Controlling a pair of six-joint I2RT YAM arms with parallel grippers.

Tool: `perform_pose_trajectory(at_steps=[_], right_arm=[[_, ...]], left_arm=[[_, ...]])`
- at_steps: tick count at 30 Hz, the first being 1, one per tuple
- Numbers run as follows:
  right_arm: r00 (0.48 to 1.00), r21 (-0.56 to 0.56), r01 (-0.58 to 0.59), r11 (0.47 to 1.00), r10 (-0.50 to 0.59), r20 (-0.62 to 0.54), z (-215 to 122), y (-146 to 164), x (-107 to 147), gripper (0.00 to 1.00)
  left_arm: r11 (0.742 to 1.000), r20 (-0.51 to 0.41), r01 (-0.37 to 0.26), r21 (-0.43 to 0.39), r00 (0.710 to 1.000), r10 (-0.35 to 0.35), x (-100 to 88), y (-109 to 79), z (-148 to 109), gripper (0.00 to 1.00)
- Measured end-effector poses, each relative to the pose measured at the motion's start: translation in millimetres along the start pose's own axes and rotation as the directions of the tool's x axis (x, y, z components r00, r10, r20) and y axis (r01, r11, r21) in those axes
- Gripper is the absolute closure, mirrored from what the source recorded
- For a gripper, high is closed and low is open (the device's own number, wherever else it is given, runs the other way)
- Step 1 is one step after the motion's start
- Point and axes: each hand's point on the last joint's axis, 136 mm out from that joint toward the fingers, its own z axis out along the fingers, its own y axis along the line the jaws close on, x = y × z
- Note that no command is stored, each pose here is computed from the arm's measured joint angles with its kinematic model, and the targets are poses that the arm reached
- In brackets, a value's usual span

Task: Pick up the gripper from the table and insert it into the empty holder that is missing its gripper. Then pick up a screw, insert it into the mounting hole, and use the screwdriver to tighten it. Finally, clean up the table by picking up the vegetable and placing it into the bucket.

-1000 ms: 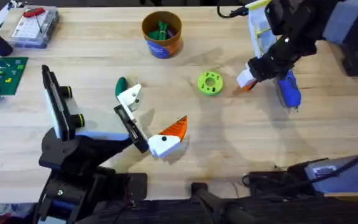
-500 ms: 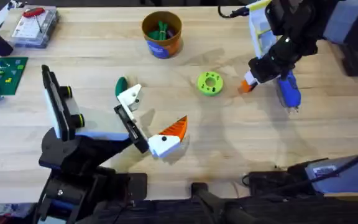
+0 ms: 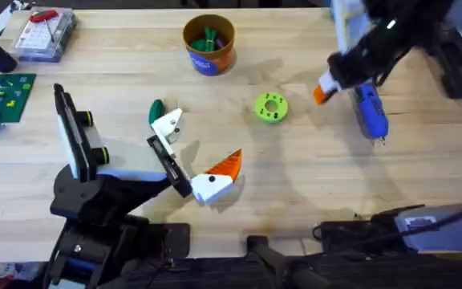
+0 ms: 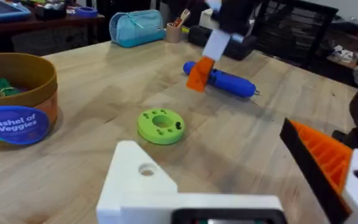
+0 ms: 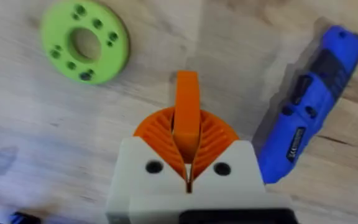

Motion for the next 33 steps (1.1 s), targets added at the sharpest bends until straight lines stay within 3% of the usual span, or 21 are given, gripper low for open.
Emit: perform_pose_trajectory(at_steps=[6,11,20,25,29,33], right_arm=[[0.990,-0.026,-0.021,0.999,0.024,0.137,-64.2,5.5,-24.6,0.994],[0.972,-0.099,-0.013,0.995,0.036,0.231,-98.9,19.0,-37.0,0.994],[0.936,-0.254,0.034,0.967,0.059,0.348,-139.8,49.4,-35.5,0.994],[0.873,-0.315,0.091,0.945,0.077,0.482,-176.1,65.1,-29.0,0.994],[0.834,-0.395,0.137,0.908,0.110,0.540,-180.5,78.4,-16.4,0.994],[0.842,-0.517,0.157,0.842,0.159,0.516,-159.7,88.0,-12.3,0.994]], left_arm=[[1.000,0.000,0.000,0.000,1.000,0.000,0.0,0.0,0.0,0.009],[1.000,0.000,0.000,0.000,1.000,0.000,0.0,0.1,0.0,0.009],[0.999,-0.004,-0.021,0.027,1.000,0.022,0.8,-4.6,-0.1,0.009],[0.999,-0.006,-0.030,0.044,1.000,0.030,1.4,-7.5,-0.2,0.009],[0.998,-0.007,-0.032,0.049,0.999,0.032,1.6,-8.4,-0.2,0.009],[0.998,-0.007,-0.033,0.049,0.999,0.033,1.7,-8.5,-0.2,0.009]])
